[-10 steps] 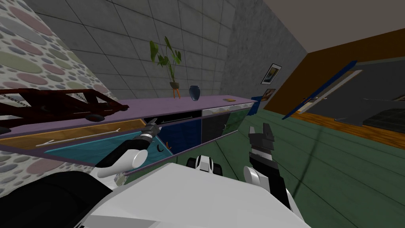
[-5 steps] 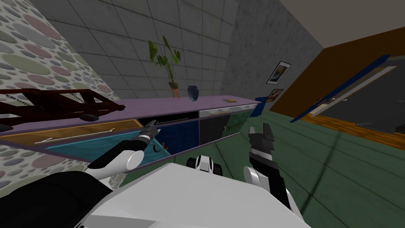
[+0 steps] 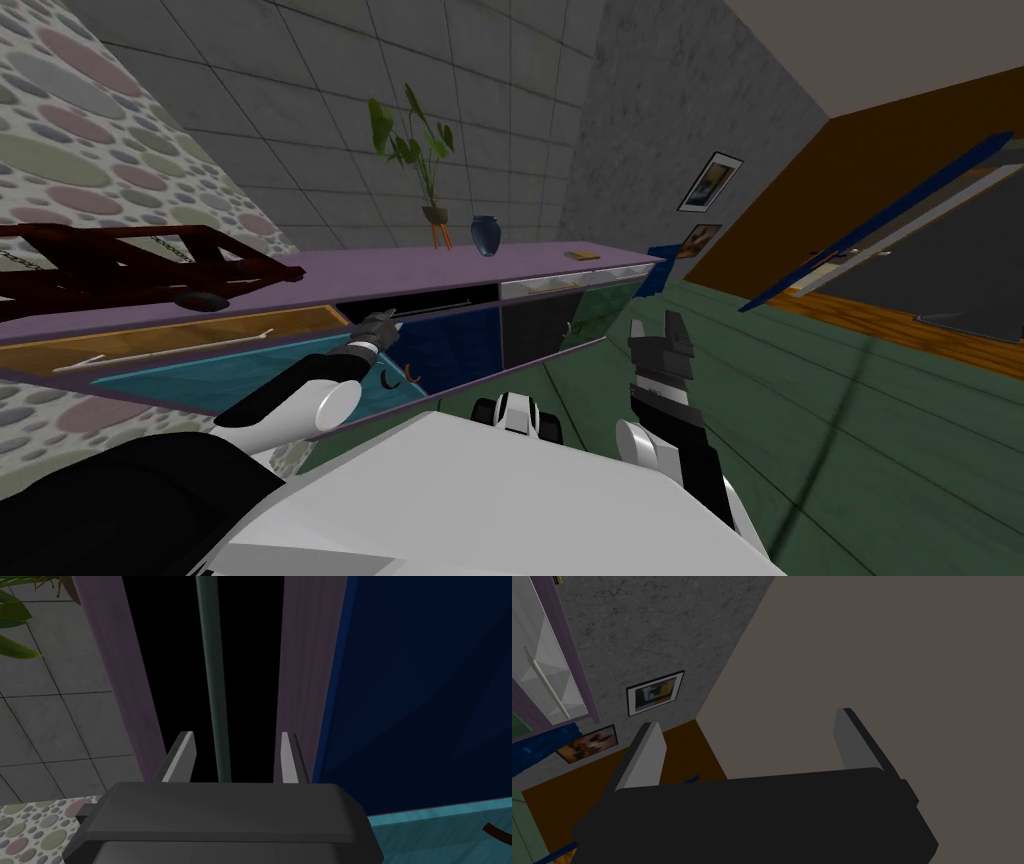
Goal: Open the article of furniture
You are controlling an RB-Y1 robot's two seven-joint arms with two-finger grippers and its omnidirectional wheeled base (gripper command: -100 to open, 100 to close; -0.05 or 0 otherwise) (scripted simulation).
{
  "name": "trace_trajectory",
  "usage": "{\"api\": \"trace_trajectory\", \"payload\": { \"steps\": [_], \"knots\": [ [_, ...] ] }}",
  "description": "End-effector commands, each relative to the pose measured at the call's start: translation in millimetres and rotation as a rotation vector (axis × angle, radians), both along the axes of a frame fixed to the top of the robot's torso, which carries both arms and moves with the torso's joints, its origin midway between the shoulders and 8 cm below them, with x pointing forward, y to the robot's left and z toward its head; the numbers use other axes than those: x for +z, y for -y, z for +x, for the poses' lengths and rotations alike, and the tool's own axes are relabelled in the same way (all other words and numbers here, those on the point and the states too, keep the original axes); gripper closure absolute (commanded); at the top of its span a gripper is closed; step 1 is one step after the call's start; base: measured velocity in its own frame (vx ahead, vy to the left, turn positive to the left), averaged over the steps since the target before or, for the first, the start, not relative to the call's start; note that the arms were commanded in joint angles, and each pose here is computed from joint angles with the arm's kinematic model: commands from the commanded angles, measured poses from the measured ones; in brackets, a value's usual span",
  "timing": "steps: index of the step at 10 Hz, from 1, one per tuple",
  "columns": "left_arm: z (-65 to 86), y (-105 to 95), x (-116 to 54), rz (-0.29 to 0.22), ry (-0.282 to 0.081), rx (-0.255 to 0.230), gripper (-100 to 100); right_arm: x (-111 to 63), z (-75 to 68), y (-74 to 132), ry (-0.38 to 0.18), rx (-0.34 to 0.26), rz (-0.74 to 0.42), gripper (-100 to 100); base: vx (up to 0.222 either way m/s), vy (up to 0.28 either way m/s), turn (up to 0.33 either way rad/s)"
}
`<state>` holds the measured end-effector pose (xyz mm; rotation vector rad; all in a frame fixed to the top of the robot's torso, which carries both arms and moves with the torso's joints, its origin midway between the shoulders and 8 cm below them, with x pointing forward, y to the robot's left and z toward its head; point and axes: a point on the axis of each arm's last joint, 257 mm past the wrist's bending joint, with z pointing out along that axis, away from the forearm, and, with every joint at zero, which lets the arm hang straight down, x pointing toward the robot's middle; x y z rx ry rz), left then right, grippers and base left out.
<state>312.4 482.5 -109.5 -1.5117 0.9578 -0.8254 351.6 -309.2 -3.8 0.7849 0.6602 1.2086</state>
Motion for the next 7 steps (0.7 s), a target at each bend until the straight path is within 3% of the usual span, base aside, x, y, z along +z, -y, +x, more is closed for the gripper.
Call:
{"api": "trace_trajectory", "payload": {
  "steps": [1, 3, 5, 6, 7],
  "knots": [
    [29.1, 6.1, 2.7, 0.007, 0.038, -0.045, 100, 0.1, 0.0, -0.1, 0.000, 0.000, 0.000, 0, -0.180, -0.076, 0.091],
    [42.4, 1.9, -3.4, -0.022, 0.051, -0.043, 100, 0.1, 0.1, -0.1, 0.000, 0.000, 0.000, 0, -0.073, -0.034, -0.008],
    [42.1, -6.2, -22.9, -0.047, 0.021, -0.028, 100, 0.0, 0.0, 0.0, 0.000, 0.000, 0.000, 0, 0.015, 0.010, -0.002],
    [42.1, -6.2, -22.9, -0.047, 0.021, -0.028, 100, 0.0, 0.0, 0.0, 0.000, 0.000, 0.000, 0, 0.020, 0.001, 0.010],
    [65.5, 5.4, -9.9, -0.013, 0.056, -0.077, 100, 0.0, 0.0, 0.0, 0.000, 0.000, 0.000, 0, -0.104, -0.051, 0.184]
  ]
}}
